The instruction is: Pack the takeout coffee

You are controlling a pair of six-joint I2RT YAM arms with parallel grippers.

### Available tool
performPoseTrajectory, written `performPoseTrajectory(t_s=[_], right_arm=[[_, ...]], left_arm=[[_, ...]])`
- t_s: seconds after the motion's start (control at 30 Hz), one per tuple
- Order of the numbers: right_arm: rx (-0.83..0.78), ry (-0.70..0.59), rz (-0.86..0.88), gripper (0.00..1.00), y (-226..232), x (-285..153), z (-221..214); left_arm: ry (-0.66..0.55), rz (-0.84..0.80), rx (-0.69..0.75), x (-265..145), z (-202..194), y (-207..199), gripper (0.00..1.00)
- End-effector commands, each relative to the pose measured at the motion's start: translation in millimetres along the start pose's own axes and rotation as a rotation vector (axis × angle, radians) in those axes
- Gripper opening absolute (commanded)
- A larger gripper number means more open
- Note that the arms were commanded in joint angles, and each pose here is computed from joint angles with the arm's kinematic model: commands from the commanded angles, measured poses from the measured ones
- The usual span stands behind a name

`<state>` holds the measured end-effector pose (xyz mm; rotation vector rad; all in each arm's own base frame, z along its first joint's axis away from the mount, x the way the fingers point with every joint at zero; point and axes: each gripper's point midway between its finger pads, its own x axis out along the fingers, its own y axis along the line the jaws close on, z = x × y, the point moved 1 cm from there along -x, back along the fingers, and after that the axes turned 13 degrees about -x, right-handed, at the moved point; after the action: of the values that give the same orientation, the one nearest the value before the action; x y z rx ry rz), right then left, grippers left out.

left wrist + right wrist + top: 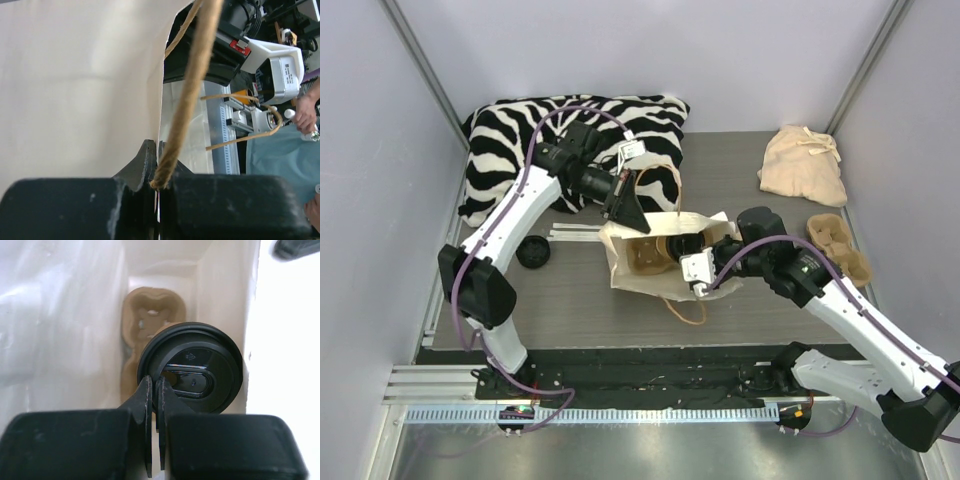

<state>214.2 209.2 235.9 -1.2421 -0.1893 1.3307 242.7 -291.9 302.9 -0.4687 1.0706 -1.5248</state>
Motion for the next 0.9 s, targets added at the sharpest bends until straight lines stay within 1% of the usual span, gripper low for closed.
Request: performPoseTrajectory(t_s=[0.0,0.1,0.23,0.27,0.3,0.33,0.37,0.4,0.43,0.47,0.5,0.53,0.57,0.6,0.63,0.67,0.7,0.73,0.77,0.87], right_arm=[[-0.113,-0.05,-0.028,0.01,-28.2,-15.3,19.2],[-0.134,-0.09,-0.011,0.01,-28.2,-14.0,26.4],[-0.146,-0.152,0.049,0.01,-13.4,-6.7,31.9],[-0.147,-0.175,0.056,0.01,-12.2,-6.0,35.1],[-0.149,-0.184,0.062,0.01,-10.5,-4.8,35.6],[-0.145,-0.189,0.074,0.0,-8.4,-3.0,34.1],[-0.139,-0.197,0.09,0.01,-4.0,-3.4,32.3],[-0.149,-0.2,0.101,0.01,-1.6,-2.8,30.7],[-0.15,-0.202,0.116,0.01,2.2,-1.9,29.0],[-0.149,-0.199,0.131,0.01,6.9,-0.6,25.5],[-0.178,-0.195,0.146,0.01,14.1,3.2,19.2],[-0.194,-0.193,0.153,0.01,17.7,5.4,16.5],[-0.216,-0.186,0.128,0.01,13.5,7.9,13.7],[-0.217,-0.16,0.13,0.01,20.9,13.8,4.6],[-0.232,-0.146,0.108,0.01,19.8,16.6,0.7],[-0.282,-0.132,0.037,0.01,6.4,19.2,-1.3],[-0.287,-0.12,0.032,0.01,14.4,24.7,-7.9],[-0.309,-0.112,0.013,0.01,12.2,26.4,-9.9],[-0.335,-0.114,-0.015,0.01,6.7,27.9,-9.7],[-0.346,-0.134,-0.01,0.01,9.3,28.9,-7.3]], left_arm=[[0.13,-0.087,-0.042,-2.9,-29.9,-26.5,0.0],[0.154,-0.109,-0.048,4.1,-27.3,-34.7,0.0],[0.154,-0.11,-0.058,13.6,-23.0,-30.4,0.0],[0.139,-0.101,-0.025,15.3,-17.7,-26.4,0.0],[0.133,-0.085,-0.028,16.9,-15.8,-22.5,0.0],[0.127,-0.071,-0.068,16.7,-17.6,-23.2,0.0],[0.1,-0.055,-0.031,18.7,-9.1,-18.8,0.0],[0.085,-0.044,-0.03,19.2,-6.1,-17.9,0.0],[0.072,-0.019,-0.066,18.7,-7.6,-17.7,0.0],[0.04,-0.011,-0.012,19.2,0.9,-17.5,0.0],[0.021,0.005,-0.001,19.4,3.5,-17.1,0.0],[0.011,0.016,-0.032,21.5,-0.4,-10.7,0.0],[-0.038,0.045,0.01,18.7,8.0,-15.7,0.0],[-0.044,0.056,-0.004,20.3,4.2,-10.2,0.0],[-0.054,0.061,0.016,20.3,4.9,-12.1,0.0],[-0.065,0.073,0.046,20.3,6.0,-13.3,0.0],[-0.058,0.077,0.049,23.1,3.0,-12.6,0.01],[-0.057,0.084,0.051,23.5,2.2,-10.9,0.05],[-0.062,0.107,0.053,24.0,2.9,-7.4,0.06],[-0.088,0.139,0.087,21.9,8.7,-4.5,0.07]])
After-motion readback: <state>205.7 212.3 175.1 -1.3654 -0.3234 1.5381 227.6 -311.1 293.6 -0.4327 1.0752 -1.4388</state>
